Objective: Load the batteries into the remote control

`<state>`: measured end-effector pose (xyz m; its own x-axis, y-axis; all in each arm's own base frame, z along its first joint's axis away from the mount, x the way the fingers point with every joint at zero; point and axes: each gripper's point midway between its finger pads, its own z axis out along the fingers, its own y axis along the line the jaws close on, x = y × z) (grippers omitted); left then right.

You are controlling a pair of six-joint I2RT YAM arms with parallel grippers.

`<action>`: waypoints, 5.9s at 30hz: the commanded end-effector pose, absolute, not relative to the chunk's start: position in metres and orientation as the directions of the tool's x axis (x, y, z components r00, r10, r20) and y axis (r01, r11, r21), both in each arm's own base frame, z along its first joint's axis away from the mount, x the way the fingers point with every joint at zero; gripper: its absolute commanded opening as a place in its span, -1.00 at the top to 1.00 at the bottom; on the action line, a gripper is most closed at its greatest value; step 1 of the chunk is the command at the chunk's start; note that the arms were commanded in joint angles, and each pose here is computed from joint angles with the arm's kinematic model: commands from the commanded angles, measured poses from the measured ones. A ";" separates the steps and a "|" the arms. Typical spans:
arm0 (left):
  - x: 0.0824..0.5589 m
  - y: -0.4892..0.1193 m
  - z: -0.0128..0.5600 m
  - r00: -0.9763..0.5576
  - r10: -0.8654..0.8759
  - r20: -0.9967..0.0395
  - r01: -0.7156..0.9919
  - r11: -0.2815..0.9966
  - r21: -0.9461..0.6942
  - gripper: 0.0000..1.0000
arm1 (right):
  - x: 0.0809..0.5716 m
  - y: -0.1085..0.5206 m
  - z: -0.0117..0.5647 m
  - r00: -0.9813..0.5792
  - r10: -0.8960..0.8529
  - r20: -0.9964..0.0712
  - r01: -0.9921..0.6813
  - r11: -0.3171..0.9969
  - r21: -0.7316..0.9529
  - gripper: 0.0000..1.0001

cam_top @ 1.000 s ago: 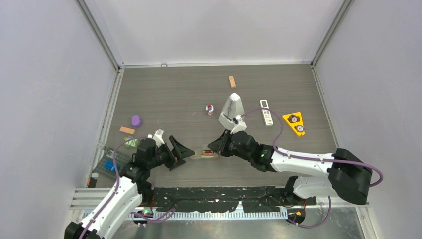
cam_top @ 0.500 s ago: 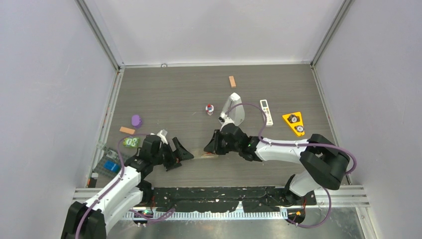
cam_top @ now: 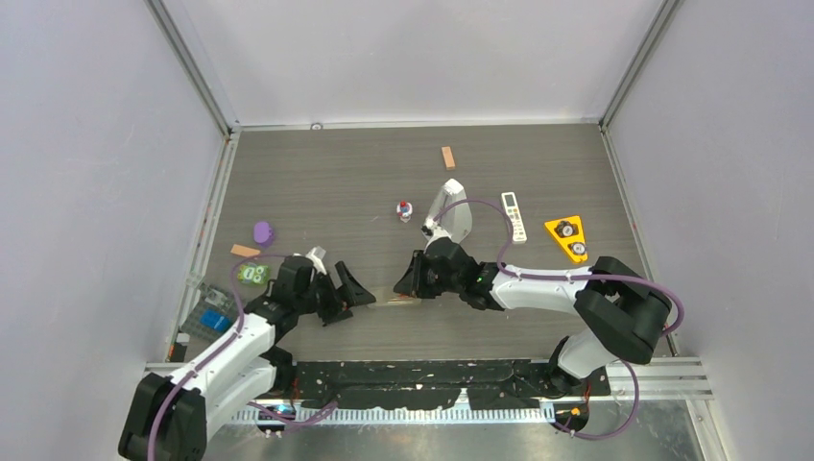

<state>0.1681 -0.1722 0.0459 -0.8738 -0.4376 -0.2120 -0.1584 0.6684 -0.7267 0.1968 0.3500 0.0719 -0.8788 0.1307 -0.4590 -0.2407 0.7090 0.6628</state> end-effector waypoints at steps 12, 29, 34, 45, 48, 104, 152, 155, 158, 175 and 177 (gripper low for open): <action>0.183 -0.172 0.044 -0.873 -0.418 -0.252 -0.132 0.698 -0.703 -0.73 | 0.209 0.344 0.082 -0.852 0.183 -0.491 -0.226 0.716 0.660 0.89; 0.183 -0.184 0.036 -0.900 -0.385 -0.203 -0.121 0.669 -0.733 -0.66 | 0.200 0.344 0.057 -0.884 0.173 -0.435 -0.187 0.721 0.667 0.87; 0.180 -0.186 0.030 -0.911 -0.371 -0.179 -0.130 0.671 -0.730 -0.65 | 0.199 0.347 0.053 -0.890 0.171 -0.423 -0.186 0.711 0.678 0.85; 0.177 -0.178 0.019 -0.913 -0.368 -0.174 -0.155 0.710 -0.687 -0.61 | 0.196 0.340 0.046 -0.908 0.166 -0.384 -0.133 0.756 0.641 0.63; 0.178 -0.176 0.020 -0.910 -0.369 -0.188 -0.153 0.721 -0.676 -0.61 | 0.200 0.336 0.050 -0.908 0.145 -0.393 -0.129 0.796 0.591 0.53; 0.177 -0.177 0.020 -0.917 -0.350 -0.190 -0.133 0.720 -0.682 -0.62 | 0.202 0.335 0.039 -0.918 -0.024 -0.397 -0.187 0.906 0.379 0.64; 0.159 -0.084 0.202 -0.668 -0.364 -0.649 -0.052 0.893 -0.448 -0.99 | 0.197 0.385 0.052 -0.253 -0.809 -0.531 -0.941 0.332 -0.058 -0.96; 0.155 -0.084 0.207 -0.680 -0.340 -0.650 -0.031 0.899 -0.438 -0.99 | 0.208 0.384 0.044 -0.285 -0.807 -0.518 -0.928 0.367 -0.060 -0.94; 0.153 -0.082 0.210 -0.685 -0.328 -0.651 -0.031 0.905 -0.424 -0.99 | 0.214 0.381 0.033 -0.328 -0.796 -0.508 -0.917 0.399 -0.033 -0.81; 0.148 -0.076 0.237 -0.567 -0.315 -0.761 0.075 0.900 -0.429 -0.99 | 0.307 0.310 0.044 -0.666 -0.458 -0.589 -0.528 0.847 -0.062 0.34; 0.147 -0.074 0.238 -0.562 -0.334 -0.757 0.052 0.899 -0.435 -0.99 | 0.316 0.306 0.042 -0.696 -0.431 -0.575 -0.493 0.868 -0.054 0.31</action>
<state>0.1402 -0.0734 0.2294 -0.5991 -0.3164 -0.7355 0.0449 0.9039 -0.4254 0.2857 0.3066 0.0230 -0.6748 -0.5270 -0.5166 -0.6019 0.7981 -0.0280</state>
